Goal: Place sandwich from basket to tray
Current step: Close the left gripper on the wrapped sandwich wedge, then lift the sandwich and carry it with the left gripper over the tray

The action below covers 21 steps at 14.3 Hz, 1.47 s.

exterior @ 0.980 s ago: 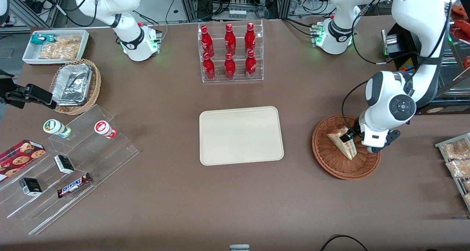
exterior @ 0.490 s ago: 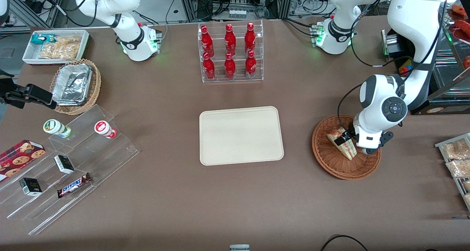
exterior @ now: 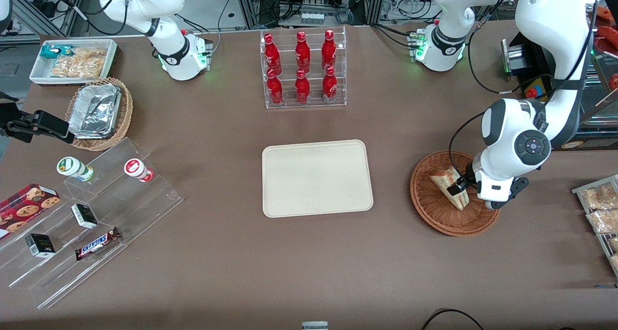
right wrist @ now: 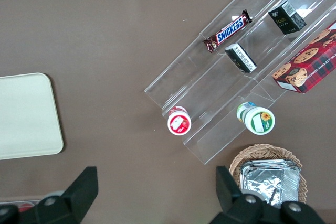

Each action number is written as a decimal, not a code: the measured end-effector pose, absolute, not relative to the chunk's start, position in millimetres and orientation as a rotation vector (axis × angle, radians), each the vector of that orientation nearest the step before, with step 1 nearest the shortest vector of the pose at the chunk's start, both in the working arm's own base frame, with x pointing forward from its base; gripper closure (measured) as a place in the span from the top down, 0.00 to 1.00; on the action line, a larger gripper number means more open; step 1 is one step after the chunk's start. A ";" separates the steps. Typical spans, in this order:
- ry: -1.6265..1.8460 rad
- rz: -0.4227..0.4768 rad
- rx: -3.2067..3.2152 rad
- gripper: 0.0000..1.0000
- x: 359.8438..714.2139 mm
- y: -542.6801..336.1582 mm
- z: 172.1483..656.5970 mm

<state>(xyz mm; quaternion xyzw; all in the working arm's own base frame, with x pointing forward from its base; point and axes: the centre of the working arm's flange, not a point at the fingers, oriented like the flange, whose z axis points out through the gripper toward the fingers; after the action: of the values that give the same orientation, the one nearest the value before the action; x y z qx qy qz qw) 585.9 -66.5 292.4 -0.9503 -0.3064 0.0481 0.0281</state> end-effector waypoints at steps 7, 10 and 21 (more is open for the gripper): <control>-0.985 0.211 -2.900 1.00 576.7 -75.3 259.2; -1.009 0.213 -2.894 1.00 574.5 -77.7 246.7; -0.962 0.091 -2.962 0.19 585.8 -104.8 289.4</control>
<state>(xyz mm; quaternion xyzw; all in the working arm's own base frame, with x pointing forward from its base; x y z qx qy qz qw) 585.8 -104.8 289.4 -0.9506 -0.3087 0.0292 0.0130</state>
